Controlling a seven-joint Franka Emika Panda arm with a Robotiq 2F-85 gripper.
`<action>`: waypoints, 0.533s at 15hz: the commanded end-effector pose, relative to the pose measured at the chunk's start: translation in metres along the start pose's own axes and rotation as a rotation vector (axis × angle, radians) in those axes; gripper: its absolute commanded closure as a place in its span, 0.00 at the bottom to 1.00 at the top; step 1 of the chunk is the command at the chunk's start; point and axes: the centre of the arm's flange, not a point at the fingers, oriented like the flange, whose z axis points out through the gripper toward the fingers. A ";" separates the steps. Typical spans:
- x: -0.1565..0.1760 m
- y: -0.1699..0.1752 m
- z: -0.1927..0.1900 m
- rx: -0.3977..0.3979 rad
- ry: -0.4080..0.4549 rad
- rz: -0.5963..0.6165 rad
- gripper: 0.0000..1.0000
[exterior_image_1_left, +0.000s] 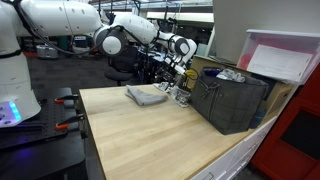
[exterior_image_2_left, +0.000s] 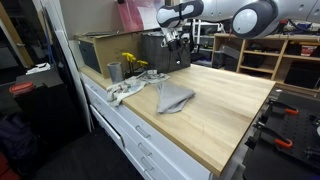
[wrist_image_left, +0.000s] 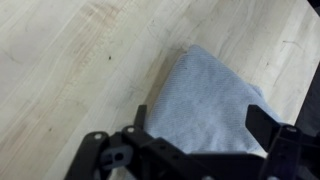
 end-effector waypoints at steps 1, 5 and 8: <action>0.000 0.000 0.000 0.000 0.000 0.001 0.00; 0.008 0.017 0.009 -0.102 0.064 0.016 0.00; 0.042 0.030 0.009 -0.232 0.207 -0.004 0.00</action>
